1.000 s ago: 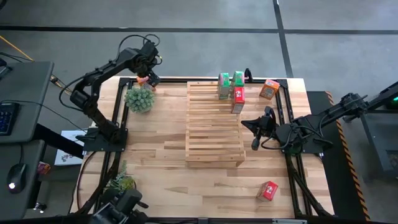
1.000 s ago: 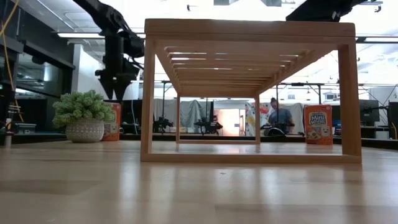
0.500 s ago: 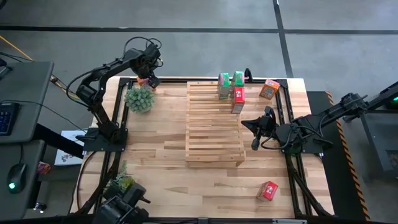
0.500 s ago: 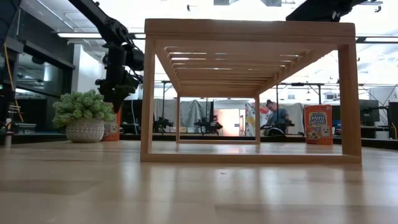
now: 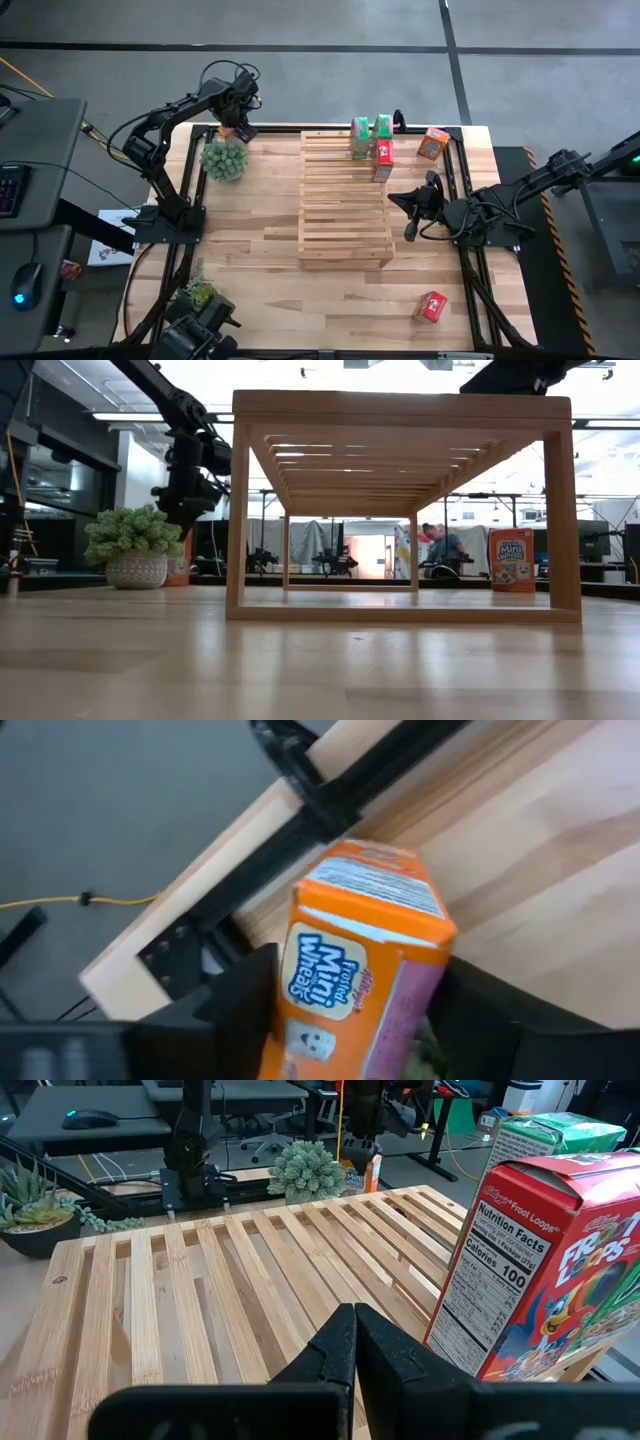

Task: Stack cereal on shelf
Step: Put the left orange cereal box on the shelf

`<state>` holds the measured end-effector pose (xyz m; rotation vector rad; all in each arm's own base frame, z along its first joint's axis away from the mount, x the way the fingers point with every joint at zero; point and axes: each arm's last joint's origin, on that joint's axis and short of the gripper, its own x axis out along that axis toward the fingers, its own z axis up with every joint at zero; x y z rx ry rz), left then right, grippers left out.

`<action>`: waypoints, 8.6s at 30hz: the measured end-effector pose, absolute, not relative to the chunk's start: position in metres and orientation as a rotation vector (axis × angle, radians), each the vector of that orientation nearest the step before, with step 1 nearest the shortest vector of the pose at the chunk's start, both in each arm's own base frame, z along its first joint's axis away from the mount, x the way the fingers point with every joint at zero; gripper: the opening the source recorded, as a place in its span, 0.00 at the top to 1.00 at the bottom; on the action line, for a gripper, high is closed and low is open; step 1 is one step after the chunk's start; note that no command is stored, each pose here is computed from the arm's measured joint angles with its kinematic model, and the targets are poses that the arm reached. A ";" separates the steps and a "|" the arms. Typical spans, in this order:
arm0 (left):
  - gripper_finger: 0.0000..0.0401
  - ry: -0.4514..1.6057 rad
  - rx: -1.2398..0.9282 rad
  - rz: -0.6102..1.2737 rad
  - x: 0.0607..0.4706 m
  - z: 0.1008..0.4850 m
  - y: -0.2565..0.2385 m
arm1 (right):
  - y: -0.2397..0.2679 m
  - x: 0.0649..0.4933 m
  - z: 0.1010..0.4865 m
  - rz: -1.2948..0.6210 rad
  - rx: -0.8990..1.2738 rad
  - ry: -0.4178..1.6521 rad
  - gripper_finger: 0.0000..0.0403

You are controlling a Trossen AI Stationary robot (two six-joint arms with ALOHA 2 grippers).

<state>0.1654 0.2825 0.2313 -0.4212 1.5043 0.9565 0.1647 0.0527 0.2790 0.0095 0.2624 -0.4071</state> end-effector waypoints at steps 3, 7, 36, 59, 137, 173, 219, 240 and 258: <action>0.57 1.513 -0.406 0.989 0.165 0.232 0.283 | 0.053 0.165 0.279 -0.411 0.009 0.261 1.00; 0.68 1.515 -0.405 1.005 0.165 0.232 0.283 | 0.053 0.165 0.279 -0.416 0.008 0.261 1.00; 0.71 0.813 -0.060 0.383 0.281 0.465 0.046 | 0.053 0.165 0.279 -0.416 0.008 0.260 1.00; 0.67 0.836 0.295 -0.010 0.411 0.396 -0.059 | 0.051 0.165 0.282 -0.479 0.023 0.223 1.00; 1.00 0.650 -0.062 0.156 0.350 0.289 -0.058 | 0.052 0.166 0.282 -0.486 0.031 0.209 1.00; 1.00 0.498 -0.091 0.158 0.378 0.288 0.008 | 0.052 0.166 0.283 -0.480 0.029 0.211 1.00; 1.00 0.215 -0.172 0.031 0.296 0.243 -0.039 | 0.054 0.167 0.277 -0.389 0.109 0.257 1.00; 1.00 0.259 -0.130 0.032 0.361 0.255 -0.027 | 0.063 0.179 0.265 -0.293 0.146 0.336 1.00; 1.00 0.245 -0.215 0.028 0.378 0.233 -0.001 | 0.065 0.180 0.265 -0.227 0.163 0.351 1.00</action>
